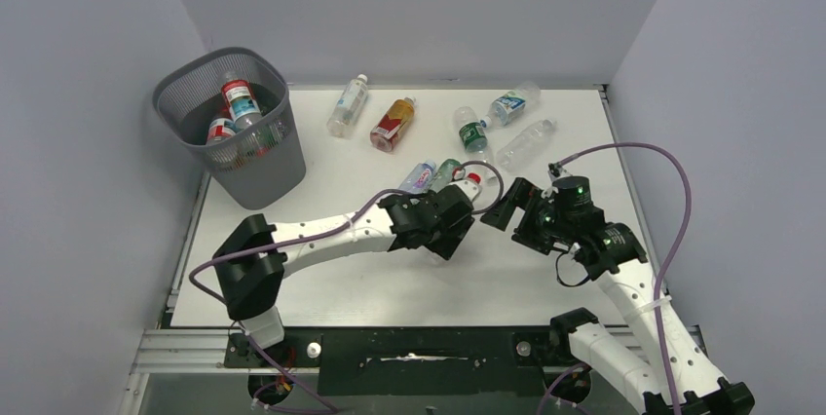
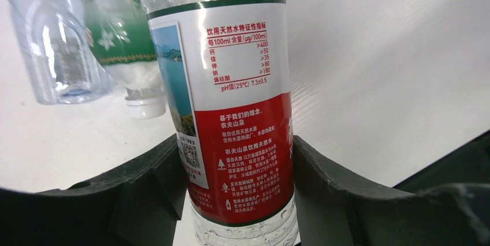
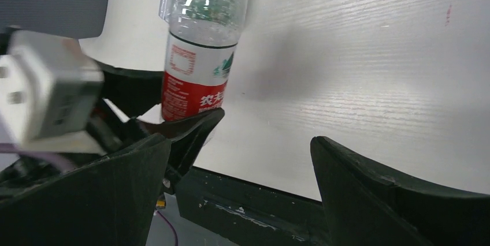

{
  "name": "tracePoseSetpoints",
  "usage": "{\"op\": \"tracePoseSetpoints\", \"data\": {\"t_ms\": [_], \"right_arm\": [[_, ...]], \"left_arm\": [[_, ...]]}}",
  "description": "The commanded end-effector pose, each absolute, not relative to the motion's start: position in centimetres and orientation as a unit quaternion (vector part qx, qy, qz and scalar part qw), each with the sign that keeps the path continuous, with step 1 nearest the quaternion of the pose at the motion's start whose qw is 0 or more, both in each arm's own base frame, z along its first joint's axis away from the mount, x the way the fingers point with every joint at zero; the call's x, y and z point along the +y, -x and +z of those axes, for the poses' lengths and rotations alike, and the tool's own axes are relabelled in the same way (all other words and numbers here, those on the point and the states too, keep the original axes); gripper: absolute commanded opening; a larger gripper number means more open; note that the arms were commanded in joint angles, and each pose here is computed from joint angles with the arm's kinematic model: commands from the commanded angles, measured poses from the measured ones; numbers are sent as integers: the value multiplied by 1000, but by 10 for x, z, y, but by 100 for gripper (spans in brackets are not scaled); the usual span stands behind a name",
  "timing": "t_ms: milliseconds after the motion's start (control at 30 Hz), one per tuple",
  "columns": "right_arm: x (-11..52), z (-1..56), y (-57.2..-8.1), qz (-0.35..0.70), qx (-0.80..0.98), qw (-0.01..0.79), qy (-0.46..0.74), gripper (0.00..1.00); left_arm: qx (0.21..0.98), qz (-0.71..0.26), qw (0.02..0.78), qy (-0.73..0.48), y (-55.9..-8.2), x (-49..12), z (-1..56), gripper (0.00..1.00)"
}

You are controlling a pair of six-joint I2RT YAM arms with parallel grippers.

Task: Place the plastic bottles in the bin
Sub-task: Pick up the plastic bottle at the center of the board, then place the plastic bottle in the trash bin.

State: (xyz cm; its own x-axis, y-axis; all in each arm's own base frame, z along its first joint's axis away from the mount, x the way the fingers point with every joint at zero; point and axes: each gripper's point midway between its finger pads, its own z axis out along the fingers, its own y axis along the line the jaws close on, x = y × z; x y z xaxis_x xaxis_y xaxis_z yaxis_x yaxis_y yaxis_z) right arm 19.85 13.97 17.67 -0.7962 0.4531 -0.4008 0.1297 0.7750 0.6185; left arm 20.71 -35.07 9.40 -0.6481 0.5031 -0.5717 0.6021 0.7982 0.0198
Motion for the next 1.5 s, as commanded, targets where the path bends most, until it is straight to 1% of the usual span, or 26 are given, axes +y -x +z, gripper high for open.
{"op": "tracePoseSetpoints", "data": {"t_ms": [0, 167, 367, 733, 933, 1200, 1367, 1467], "right_arm": [[143, 208, -207, 318, 882, 313, -153, 98], [142, 213, -205, 319, 879, 318, -155, 98], [140, 217, -203, 319, 877, 323, -156, 98], [142, 208, -202, 321, 880, 314, -156, 98], [143, 204, -202, 321, 882, 309, -155, 98], [145, 202, -202, 323, 884, 303, -151, 98], [146, 199, -202, 325, 885, 299, -150, 98], [147, 198, -203, 326, 885, 297, -150, 98]], "left_arm": [[881, -108, 352, -298, -222, -357, 168, 50], [882, -99, 369, -277, -240, -340, 195, 50], [885, -92, 388, -240, -272, -301, 221, 50], [860, -69, 480, -157, -339, -220, 326, 52], [841, -43, 531, -90, -376, -159, 375, 54], [812, 2, 583, 20, -413, -53, 426, 54], [796, 26, 601, 74, -421, 3, 441, 54], [794, 33, 599, 102, -426, 29, 438, 54]]}}
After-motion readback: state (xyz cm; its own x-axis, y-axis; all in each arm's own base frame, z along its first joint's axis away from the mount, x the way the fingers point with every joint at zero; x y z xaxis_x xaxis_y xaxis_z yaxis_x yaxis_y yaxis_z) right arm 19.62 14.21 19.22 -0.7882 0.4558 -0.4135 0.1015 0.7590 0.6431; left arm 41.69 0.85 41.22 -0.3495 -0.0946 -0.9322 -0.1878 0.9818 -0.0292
